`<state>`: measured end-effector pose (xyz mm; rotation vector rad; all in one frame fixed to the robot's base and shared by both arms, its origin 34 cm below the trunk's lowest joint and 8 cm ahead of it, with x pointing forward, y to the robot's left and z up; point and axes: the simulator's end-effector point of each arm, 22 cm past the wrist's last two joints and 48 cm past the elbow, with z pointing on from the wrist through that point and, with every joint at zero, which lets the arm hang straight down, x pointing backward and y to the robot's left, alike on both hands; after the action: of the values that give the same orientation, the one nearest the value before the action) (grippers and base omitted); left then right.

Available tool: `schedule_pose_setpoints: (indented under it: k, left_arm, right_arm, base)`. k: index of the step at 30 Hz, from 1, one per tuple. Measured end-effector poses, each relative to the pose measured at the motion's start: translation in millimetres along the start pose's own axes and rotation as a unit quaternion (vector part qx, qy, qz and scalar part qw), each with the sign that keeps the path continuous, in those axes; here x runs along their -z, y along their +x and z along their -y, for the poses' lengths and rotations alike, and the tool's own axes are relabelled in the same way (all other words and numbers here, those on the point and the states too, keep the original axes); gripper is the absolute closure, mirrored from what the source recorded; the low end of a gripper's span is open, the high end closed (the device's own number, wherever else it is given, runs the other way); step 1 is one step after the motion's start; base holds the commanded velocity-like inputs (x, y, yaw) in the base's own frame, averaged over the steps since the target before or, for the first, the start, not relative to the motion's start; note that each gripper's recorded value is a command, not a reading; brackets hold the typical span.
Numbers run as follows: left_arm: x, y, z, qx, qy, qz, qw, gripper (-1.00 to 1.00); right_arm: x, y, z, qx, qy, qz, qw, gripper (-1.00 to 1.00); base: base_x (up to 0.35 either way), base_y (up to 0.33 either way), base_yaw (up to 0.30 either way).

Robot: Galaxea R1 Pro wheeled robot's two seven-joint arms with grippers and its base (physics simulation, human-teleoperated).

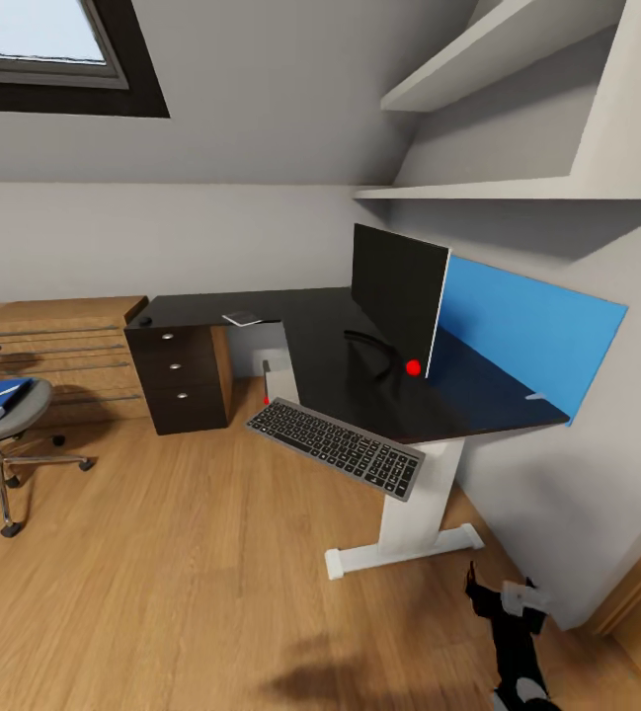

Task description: In the bedroom, organize the workspace by keeping the computer under the desk, ensuring the monitor is on the desk, placing the keyboard on the desk next to the monitor, placing the mouse on the desk next to the keyboard, moving the folder from the swivel chair onto the desk next to the mouse, stacking the notebook on top of the folder with the pen on top of the notebook, and positioning the swivel chair next to the desk.

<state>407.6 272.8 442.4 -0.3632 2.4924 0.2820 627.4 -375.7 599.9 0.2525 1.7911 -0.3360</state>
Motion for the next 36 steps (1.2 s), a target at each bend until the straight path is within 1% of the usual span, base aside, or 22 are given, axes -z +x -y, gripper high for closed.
schedule_pose_setpoints:
  k: [1, 2, 3, 4, 6, 7, 10, 11, 12, 14, 15, 17, 18, 20, 21, 22, 23, 25, 29, 32, 33, 36]
  left_arm:
    - [-0.1, -1, 0, 0.0, 0.0, 0.001, 1.0, -1.0]
    - [-0.1, -2, 0, 0.0, 0.0, 0.002, 1.0, -1.0]
    - [-0.1, -2, 0, 0.0, 0.0, 0.002, 1.0, -1.0]
    - [-0.2, -2, -1, 0.0, 0.0, 0.002, 1.0, -1.0]
    - [-0.3, -2, -1, 0.0, 0.0, 0.003, 1.0, -1.0]
    - [-0.4, -2, -1, 0.0, 0.0, 0.003, 1.0, -1.0]
    - [-0.4, -3, -1, 0.0, 0.0, 0.003, 1.0, -1.0]
    - [-0.4, -3, -1, 0.0, 0.0, 0.003, 1.0, -1.0]
    - [-0.4, -3, -1, 0.0, 0.0, 0.003, 1.0, -1.0]
    - [-0.3, -2, -1, 0.0, 0.0, 0.003, 1.0, -1.0]
    - [-0.3, -2, -1, 0.0, 0.0, 0.003, 1.0, -1.0]
    - [-0.3, -2, -1, 0.0, 0.0, 0.002, 1.0, -1.0]
    - [-0.3, -2, -1, 0.0, 0.0, 0.002, 1.0, -1.0]
    - [-0.3, -2, 0, 0.0, 0.0, 0.003, 1.0, -1.0]
    - [-0.3, -2, 0, 0.0, 0.0, 0.003, 1.0, -1.0]
    - [-0.3, -2, 0, 0.0, 0.0, 0.003, 1.0, -1.0]
    - [-0.3, -2, -1, 0.0, 0.0, 0.002, 1.0, -1.0]
    - [-0.3, -2, -1, -0.001, 0.0, 0.002, 1.0, -1.0]
    - [-0.3, -2, -1, -0.001, 0.0, 0.002, 1.0, -1.0]
    - [-0.3, -2, -1, -0.001, 0.0, 0.002, 1.0, -1.0]
    - [-0.3, -2, -1, -0.001, 0.0, 0.002, 1.0, -1.0]
    - [-0.3, -2, -1, -0.001, 0.0, 0.002, 1.0, -1.0]
  right_arm:
    - [-33.5, -8, 45, -0.031, 0.056, -0.044, 0.997, -1.0]
    - [-83.3, -79, 54, -0.064, 0.071, -0.008, 0.9954, -1.0]
    - [-108.3, -118, 58, -0.092, 0.075, 0.005, 0.993, -1.0]
    - [-115.6, -123, 70, -0.107, 0.079, -0.005, 0.9911, -1.0]
    - [-125.6, -137, 80, -0.126, 0.08, -0.009, 0.9887, -1.0]
    - [-132.3, -145, 86, -0.146, 0.079, -0.018, 0.986, -1.0]
    - [-140.6, -156, 82, -0.19, 0.063, -0.044, 0.9787, -1.0]
    - [-143.0, -160, 75, -0.209, 0.048, -0.056, 0.9751, -1.0]
    - [-143.8, -162, 71, -0.217, 0.04, -0.063, 0.9732, -1.0]
    - [-145.1, -169, 53, -0.248, 0.001, -0.088, 0.9649, -1.0]
    - [-144.3, -170, 43, -0.266, -0.022, -0.103, 0.9581, -1.0]
    - [-140.1, -168, 24, -0.311, -0.066, -0.136, 0.9383, -1.0]
    - [-138.7, -165, 20, -0.32, -0.075, -0.144, 0.9336, -1.0]
    - [-132.0, -153, 7, -0.342, -0.103, -0.175, 0.9177, -1.0]
    - [-125.0, -145, -5, -0.353, -0.126, -0.202, 0.9047, -1.0]
    - [-121.8, -142, -11, -0.357, -0.136, -0.214, 0.8989, -1.0]
    - [-103.1, -140, -37, -0.387, -0.2, -0.259, 0.862, -1.0]
    - [-95.9, -146, -45, -0.4, -0.232, -0.266, 0.8459, -1.0]
    - [-86.7, -159, -56, -0.417, -0.276, -0.264, 0.8246, -1.0]
    - [-82.2, -159, -60, -0.423, -0.287, -0.271, 0.8156, -1.0]
    - [-79.6, -158, -62, -0.426, -0.292, -0.276, 0.8105, -1.0]
    - [-70.2, -162, -71, -0.44, -0.319, -0.284, 0.7901, -1.0]
  base:
    - [0.0, 0.0, 0.0]
    - [0.0, 0.0, 0.0]
    - [0.0, 0.0, 0.0]
    - [0.0, 0.0, 0.0]
    - [0.0, 0.0, 0.0]
    - [0.0, 0.0, 0.0]
    - [0.0, 0.0, 0.0]
    - [0.0, 0.0, 0.0]
    - [0.0, 0.0, 0.0]
    - [0.0, 0.0, 0.0]
    - [0.0, 0.0, 0.0]
    - [0.0, 0.0, 0.0]
    - [0.0, 0.0, 0.0]
    - [0.0, 0.0, 0.0]
    - [0.0, 0.0, 0.0]
    - [0.0, 0.0, 0.0]
    - [0.0, 0.0, 0.0]
    - [0.0, 0.0, 0.0]
    - [0.0, 0.0, 0.0]
    - [0.0, 0.0, 0.0]
    - [0.0, 0.0, 0.0]
    - [0.0, 0.0, 0.0]
